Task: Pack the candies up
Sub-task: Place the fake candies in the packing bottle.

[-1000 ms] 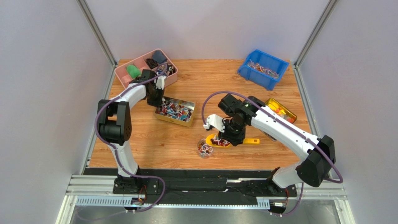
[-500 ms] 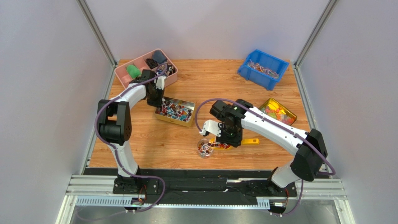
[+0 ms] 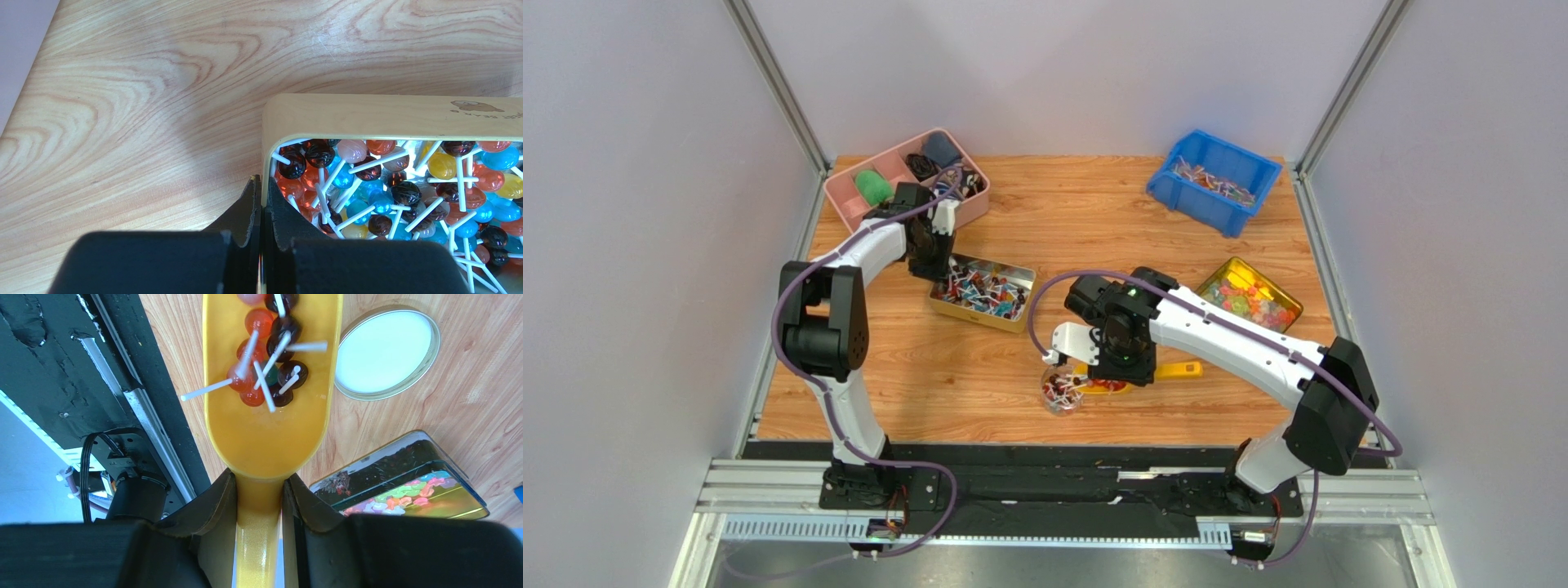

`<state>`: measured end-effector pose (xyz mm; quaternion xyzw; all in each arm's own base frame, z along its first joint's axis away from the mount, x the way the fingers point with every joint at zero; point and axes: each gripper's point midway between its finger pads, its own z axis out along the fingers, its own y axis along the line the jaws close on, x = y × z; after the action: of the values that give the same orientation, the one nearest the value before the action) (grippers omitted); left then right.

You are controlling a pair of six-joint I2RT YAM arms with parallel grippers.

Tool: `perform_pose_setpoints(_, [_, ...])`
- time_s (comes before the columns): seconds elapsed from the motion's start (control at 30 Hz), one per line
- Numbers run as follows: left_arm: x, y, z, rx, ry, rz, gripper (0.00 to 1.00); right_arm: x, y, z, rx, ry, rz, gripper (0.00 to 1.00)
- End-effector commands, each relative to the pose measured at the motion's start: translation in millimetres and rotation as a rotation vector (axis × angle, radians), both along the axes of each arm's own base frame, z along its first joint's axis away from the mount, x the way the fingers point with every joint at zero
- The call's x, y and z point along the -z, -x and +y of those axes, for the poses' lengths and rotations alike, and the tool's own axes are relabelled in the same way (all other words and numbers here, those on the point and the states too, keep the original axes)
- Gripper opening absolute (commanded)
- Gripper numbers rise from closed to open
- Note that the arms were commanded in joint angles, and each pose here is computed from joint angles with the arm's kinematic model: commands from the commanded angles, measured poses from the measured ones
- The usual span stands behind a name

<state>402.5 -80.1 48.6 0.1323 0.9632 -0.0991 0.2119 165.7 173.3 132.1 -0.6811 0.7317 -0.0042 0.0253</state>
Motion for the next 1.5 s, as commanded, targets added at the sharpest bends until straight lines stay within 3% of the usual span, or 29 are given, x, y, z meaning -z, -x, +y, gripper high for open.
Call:
perform_pose_setpoints(0.0, [-16.9, -17.5, -3.2, 0.009, 0.023, -0.061, 0.0, -7.2, -8.6, -1.4, -0.018, 0.034, -0.046, 0.0])
perform_pose_setpoints(1.47, [-10.5, -18.9, -0.9, 0.005, 0.009, -0.047, 0.0, -14.3, 1.0, -22.4, -0.13, 0.174, -0.003, 0.0])
